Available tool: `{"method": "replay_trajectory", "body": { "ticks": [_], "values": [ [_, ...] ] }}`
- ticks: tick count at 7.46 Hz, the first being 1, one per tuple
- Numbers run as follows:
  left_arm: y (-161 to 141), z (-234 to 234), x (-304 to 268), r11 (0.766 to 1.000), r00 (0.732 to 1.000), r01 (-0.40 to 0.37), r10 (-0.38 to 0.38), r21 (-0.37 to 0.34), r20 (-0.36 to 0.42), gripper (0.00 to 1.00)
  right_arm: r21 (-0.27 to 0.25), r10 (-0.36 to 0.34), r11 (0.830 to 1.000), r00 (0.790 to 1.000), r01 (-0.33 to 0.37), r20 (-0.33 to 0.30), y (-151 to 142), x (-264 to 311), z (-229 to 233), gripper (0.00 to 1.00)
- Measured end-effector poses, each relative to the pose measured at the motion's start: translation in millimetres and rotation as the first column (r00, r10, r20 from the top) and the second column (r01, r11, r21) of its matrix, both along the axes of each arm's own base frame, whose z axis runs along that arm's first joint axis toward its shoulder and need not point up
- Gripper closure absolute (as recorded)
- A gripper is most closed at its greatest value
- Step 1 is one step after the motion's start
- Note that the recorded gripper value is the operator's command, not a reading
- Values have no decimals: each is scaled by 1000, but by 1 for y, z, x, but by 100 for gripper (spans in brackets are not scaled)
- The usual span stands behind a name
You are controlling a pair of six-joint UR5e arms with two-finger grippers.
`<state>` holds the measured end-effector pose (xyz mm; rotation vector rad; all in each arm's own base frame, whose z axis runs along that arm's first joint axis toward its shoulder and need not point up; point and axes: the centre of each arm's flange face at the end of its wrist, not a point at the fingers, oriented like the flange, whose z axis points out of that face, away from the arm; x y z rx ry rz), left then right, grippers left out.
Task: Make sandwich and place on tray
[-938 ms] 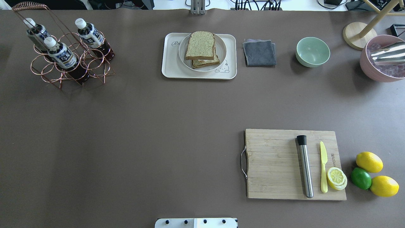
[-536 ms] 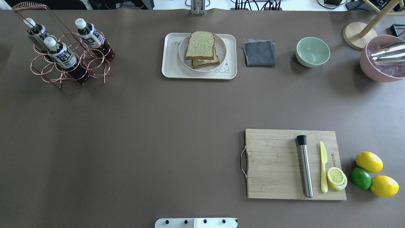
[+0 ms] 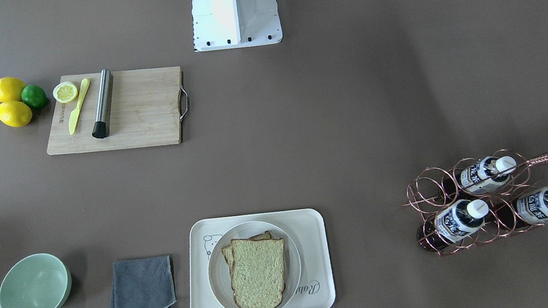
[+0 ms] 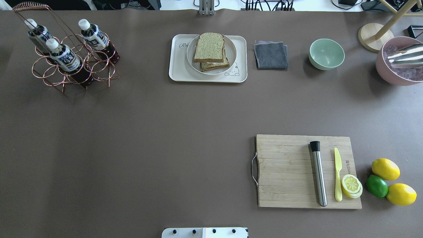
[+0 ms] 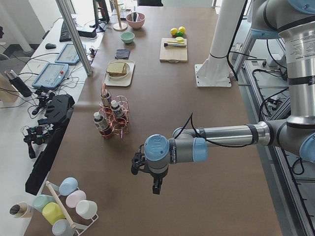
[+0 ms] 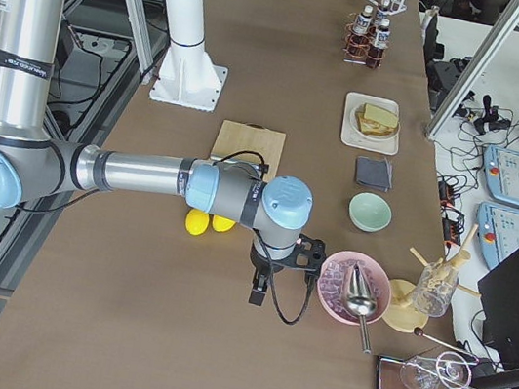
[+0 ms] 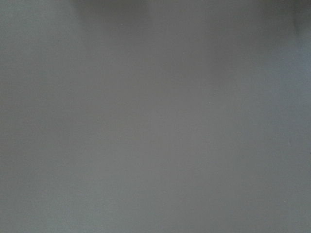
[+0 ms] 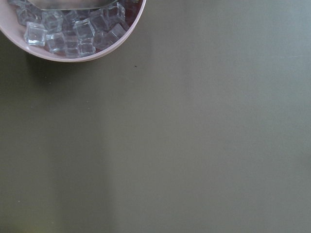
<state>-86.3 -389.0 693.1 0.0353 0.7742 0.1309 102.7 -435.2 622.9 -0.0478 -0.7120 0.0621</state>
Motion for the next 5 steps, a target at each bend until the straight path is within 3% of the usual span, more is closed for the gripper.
{"method": "replay_trajectory", "body": {
  "ticks": [5],
  "values": [
    [-2, 2, 0, 1000, 1000, 2, -2, -8, -5, 1, -7, 0, 1000, 1000, 0, 1, 2, 0, 3, 0]
  ]
}}
